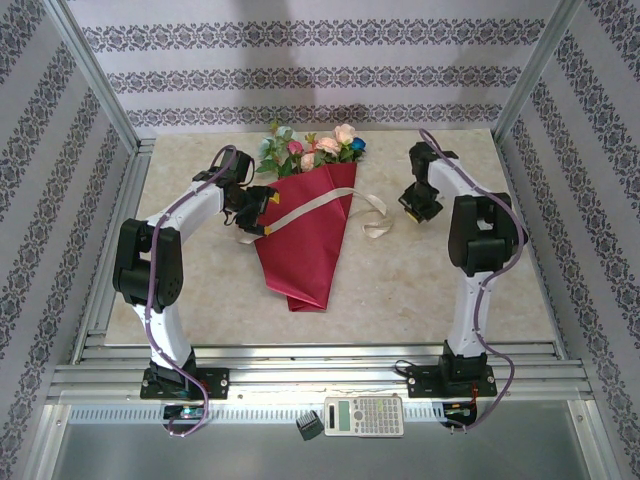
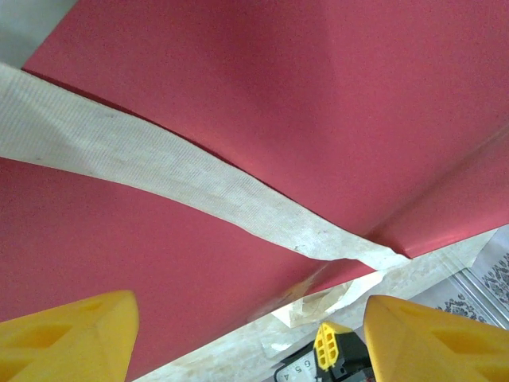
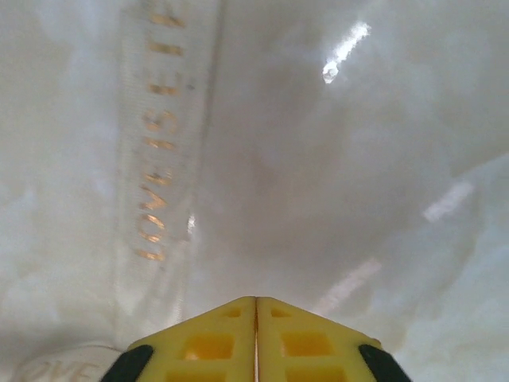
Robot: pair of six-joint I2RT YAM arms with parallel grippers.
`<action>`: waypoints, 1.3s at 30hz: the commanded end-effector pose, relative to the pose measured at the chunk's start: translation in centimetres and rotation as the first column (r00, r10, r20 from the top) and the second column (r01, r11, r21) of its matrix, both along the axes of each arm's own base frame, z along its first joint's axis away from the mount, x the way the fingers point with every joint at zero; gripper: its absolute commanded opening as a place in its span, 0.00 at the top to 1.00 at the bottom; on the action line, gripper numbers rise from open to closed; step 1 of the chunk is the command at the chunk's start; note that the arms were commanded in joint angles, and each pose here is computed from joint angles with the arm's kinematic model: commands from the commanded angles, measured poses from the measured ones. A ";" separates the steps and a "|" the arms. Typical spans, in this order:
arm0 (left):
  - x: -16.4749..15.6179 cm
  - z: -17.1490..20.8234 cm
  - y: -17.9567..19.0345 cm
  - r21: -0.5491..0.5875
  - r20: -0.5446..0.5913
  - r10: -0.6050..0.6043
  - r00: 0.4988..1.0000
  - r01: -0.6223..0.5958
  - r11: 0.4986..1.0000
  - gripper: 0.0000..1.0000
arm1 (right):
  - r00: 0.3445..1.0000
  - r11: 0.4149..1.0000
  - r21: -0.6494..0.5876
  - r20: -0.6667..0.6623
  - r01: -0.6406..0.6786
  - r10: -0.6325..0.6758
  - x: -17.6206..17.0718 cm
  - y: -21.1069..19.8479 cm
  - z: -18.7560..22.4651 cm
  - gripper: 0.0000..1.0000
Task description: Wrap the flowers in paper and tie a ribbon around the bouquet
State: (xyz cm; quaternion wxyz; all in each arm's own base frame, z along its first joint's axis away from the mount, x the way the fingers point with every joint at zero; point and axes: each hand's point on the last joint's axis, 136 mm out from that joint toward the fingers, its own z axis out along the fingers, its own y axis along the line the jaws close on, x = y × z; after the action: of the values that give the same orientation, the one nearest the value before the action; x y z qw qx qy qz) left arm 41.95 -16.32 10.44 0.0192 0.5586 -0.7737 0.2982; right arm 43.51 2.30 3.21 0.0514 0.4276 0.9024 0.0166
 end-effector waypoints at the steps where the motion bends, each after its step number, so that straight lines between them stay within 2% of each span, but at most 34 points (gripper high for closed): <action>1: 0.2 0.5 -0.3 0.005 0.005 -0.023 1.000 0.023 1.000 0.25 | 0.997 0.999 0.039 0.076 0.010 -0.012 1.6 0.5 1.1 0.63; 3: 0.1 0.5 -0.2 0.007 0.004 -0.023 1.000 0.023 1.000 0.25 | 0.999 0.998 0.056 0.048 -0.001 -0.001 2.2 1.2 0.9 0.58; 16: 0.1 1.0 -0.2 -0.007 0.020 -0.014 1.000 0.014 1.000 0.26 | 0.997 0.998 0.046 -0.061 0.040 -0.037 2.9 2.0 -2.0 0.57; 19: 0.4 1.5 -0.3 -0.010 0.031 -0.012 0.999 0.013 1.000 0.26 | 0.996 0.999 0.033 -0.086 0.020 -0.017 3.1 2.3 -2.2 0.62; 23: 0.9 2.2 -0.2 -0.018 0.046 -0.004 0.999 0.005 1.000 0.27 | 0.994 1.000 0.024 -0.111 -0.002 0.005 3.2 2.5 -2.2 0.80; 26: 1.3 2.8 -0.1 -0.026 0.059 0.002 0.998 -0.001 1.000 0.27 | 0.993 1.000 0.018 -0.121 -0.001 0.003 3.0 2.5 -2.2 0.81; 28: 1.5 3.0 0.0 -0.031 0.064 0.007 0.998 -0.005 1.000 0.27 | 0.991 1.000 0.023 -0.135 -0.003 0.006 2.5 2.6 -2.2 0.77; 31: 1.8 3.7 0.2 -0.039 0.078 0.013 0.997 -0.010 0.999 0.27 | 0.988 0.999 0.038 -0.156 0.016 -0.010 1.4 2.8 -2.3 0.62; 33: 1.9 3.9 0.3 -0.042 0.082 0.016 0.997 -0.012 0.999 0.27 | 0.987 0.999 0.048 -0.162 0.027 -0.019 0.7 3.2 -2.4 0.62; 37: 2.3 4.1 0.3 -0.064 0.090 0.027 0.996 -0.021 0.998 0.28 | 0.973 0.996 0.064 -0.226 0.067 -0.051 -1.6 4.2 -2.7 0.71; 39: 2.5 4.2 0.2 -0.077 0.096 0.027 0.995 -0.020 0.997 0.28 | 0.969 0.994 0.055 -0.236 0.092 -0.077 -2.9 3.9 -2.7 0.71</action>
State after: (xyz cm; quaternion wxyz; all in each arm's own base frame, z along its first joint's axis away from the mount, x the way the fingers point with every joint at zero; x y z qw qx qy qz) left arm 43.46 -16.14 12.54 0.0080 0.5514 -0.7680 0.3258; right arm 45.31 5.69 1.49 -0.0019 0.4484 0.8935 0.0266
